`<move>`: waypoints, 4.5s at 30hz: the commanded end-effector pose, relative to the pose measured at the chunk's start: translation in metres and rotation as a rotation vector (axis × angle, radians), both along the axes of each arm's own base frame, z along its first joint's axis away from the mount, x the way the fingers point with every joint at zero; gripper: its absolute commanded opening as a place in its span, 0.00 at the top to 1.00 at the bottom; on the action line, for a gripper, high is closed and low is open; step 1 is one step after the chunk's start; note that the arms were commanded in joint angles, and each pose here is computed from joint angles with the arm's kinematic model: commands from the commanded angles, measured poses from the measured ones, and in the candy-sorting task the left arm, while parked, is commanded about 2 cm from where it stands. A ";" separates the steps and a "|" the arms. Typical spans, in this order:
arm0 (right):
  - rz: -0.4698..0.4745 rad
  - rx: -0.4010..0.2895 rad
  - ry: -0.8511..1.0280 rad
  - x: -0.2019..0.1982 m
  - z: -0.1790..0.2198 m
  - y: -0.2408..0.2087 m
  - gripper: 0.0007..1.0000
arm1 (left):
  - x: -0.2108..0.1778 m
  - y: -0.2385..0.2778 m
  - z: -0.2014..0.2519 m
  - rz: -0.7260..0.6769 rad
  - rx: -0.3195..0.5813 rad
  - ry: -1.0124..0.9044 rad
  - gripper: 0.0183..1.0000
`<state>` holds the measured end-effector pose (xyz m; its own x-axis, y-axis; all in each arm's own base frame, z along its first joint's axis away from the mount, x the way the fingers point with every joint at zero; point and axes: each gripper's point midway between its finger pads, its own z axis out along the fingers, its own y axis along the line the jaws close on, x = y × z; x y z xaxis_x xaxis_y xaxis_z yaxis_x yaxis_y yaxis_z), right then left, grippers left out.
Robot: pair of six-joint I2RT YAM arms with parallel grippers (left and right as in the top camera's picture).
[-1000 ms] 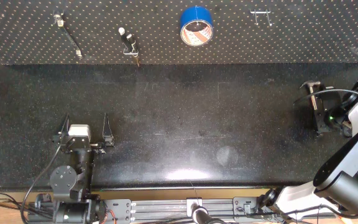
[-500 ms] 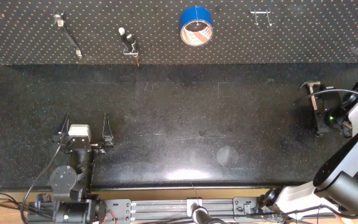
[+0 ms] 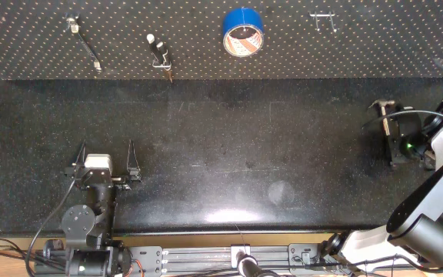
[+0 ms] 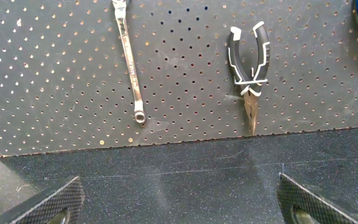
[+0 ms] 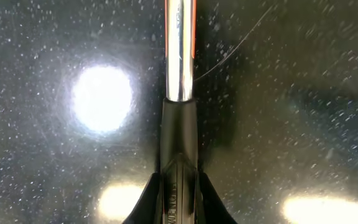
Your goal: Place Tools Onto Pegboard
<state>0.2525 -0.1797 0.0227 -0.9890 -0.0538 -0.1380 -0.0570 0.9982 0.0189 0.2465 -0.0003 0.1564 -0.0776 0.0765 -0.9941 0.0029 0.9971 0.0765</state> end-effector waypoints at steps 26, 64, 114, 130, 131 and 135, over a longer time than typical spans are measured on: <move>-0.129 0.164 -0.601 0.072 0.152 0.068 0.93 | -0.001 -0.003 0.000 -0.018 0.011 -0.001 0.00; -0.016 0.000 -0.811 0.122 0.212 0.178 0.93 | -0.001 -0.003 0.000 -0.018 0.011 0.000 0.00; 0.047 0.004 -0.641 0.155 0.134 0.209 0.92 | -0.001 -0.003 0.000 -0.018 0.011 0.000 0.00; 0.087 0.105 -0.764 0.151 0.178 0.226 0.08 | -0.001 -0.003 0.000 -0.018 0.011 -0.001 0.00; 0.087 0.106 -0.775 0.148 0.184 0.226 0.08 | -0.001 -0.003 0.000 -0.018 0.011 0.000 0.00; 0.091 0.109 -0.893 0.125 0.234 0.224 0.08 | -0.001 -0.003 0.000 -0.018 0.011 0.000 0.00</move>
